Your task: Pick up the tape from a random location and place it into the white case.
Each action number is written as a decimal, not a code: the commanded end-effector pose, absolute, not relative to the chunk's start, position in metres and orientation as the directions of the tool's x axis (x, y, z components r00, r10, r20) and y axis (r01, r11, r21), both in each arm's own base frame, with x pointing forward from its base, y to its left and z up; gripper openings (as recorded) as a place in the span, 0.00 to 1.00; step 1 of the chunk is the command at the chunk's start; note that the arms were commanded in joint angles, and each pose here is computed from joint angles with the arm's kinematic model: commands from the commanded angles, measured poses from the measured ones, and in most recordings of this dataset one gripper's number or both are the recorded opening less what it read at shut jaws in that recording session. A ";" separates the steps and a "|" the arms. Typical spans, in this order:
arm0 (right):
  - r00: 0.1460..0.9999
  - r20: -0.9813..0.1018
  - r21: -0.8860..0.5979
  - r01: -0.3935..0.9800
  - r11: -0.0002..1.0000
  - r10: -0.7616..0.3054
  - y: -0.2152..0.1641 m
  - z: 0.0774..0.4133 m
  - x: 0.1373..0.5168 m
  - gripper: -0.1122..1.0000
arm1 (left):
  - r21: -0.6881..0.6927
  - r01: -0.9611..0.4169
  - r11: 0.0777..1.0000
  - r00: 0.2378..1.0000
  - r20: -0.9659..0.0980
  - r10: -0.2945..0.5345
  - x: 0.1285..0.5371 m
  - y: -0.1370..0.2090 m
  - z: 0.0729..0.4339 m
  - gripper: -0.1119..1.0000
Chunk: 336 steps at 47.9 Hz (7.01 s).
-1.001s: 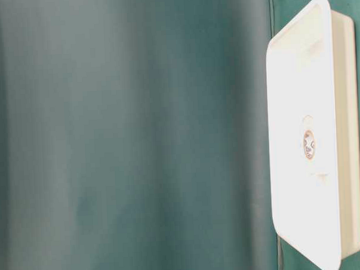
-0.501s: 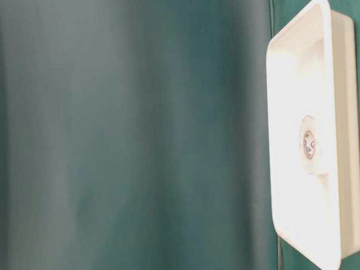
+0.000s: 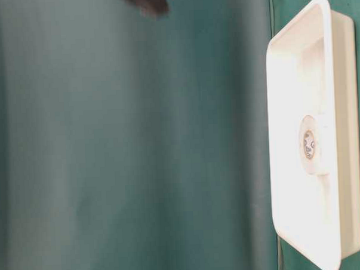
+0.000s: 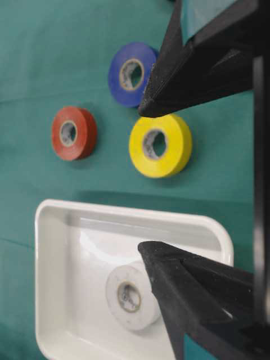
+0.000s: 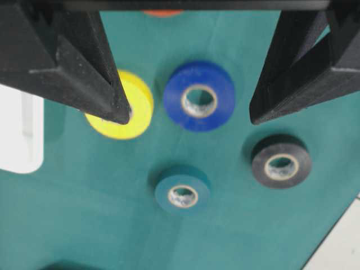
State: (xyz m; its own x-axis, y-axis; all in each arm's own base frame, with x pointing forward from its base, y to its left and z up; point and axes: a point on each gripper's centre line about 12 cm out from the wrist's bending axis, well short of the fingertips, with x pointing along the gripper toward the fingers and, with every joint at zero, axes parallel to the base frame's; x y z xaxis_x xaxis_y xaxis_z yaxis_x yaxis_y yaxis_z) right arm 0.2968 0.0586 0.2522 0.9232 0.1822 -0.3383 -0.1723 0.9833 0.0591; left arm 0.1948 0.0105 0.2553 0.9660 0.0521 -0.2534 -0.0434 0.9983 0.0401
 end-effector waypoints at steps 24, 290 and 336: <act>0.931 -0.314 0.057 -0.178 0.982 0.187 0.079 0.270 0.393 0.92 | 0.034 -0.047 0.998 0.974 -0.219 0.054 0.198 0.011 0.262 0.92; 0.464 -0.879 0.090 -0.065 0.994 0.110 0.115 0.134 0.453 0.38 | 0.034 -0.061 0.998 0.961 -0.270 0.068 0.203 0.014 0.252 0.92; 0.466 -0.881 0.062 -0.057 0.996 0.082 0.101 0.295 0.416 0.38 | 0.033 -0.061 0.998 0.961 -0.268 0.068 0.203 0.014 0.253 0.92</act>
